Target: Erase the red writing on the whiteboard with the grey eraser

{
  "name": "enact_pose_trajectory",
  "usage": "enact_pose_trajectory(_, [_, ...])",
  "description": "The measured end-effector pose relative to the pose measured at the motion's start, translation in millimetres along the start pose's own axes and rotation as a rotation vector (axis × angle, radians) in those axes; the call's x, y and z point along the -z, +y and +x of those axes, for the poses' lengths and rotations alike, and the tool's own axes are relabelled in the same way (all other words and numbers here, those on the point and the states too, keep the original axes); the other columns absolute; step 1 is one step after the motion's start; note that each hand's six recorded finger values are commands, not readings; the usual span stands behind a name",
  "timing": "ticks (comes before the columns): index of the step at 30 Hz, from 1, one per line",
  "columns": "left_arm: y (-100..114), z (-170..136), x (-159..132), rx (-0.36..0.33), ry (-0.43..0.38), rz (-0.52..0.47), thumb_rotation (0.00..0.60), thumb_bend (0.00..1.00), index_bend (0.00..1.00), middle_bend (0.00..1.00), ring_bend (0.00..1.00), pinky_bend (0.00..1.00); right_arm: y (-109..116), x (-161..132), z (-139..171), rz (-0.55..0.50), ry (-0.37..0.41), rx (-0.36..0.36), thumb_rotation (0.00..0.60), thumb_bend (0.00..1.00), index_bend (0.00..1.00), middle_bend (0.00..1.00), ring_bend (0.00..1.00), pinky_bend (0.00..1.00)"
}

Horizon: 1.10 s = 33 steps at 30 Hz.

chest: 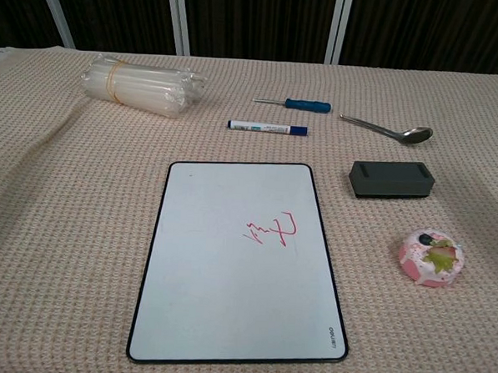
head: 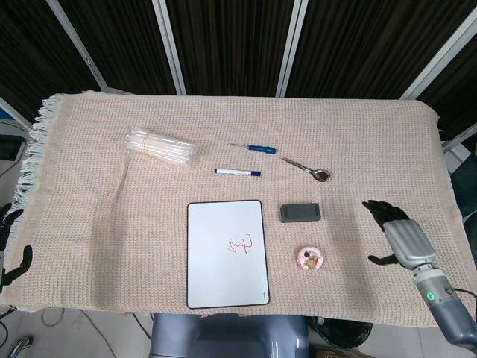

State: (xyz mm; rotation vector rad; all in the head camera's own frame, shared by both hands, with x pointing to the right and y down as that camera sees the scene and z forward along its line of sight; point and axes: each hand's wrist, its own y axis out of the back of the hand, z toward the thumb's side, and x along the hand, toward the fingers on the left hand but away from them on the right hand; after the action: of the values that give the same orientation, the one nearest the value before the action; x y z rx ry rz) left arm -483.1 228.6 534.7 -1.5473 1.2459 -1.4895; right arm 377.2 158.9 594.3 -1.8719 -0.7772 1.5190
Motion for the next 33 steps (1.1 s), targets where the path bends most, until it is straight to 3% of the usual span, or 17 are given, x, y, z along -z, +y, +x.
enact_pose_trajectory(13, [1,2,4,0.006,0.018,0.002,0.6,0.45,0.13,0.02,0.0,0.0,-12,-38,-87,0.02,-0.007,-0.058,0.6,0.18,0.16,0.25,0.2,0.24])
enact_pose_trajectory(25, [1,4,5,0.009,0.027,0.003,0.6,0.45,0.13,0.02,0.0,0.0,-43,-72,-119,0.054,0.01,-0.106,0.6,0.2,0.22,0.31,0.28,0.31])
enact_pose_trajectory(33, [1,5,6,0.011,0.032,0.001,0.6,0.46,0.13,0.02,0.0,0.0,-51,-97,-136,0.073,0.038,-0.102,0.6,0.21,0.27,0.33,0.3,0.32])
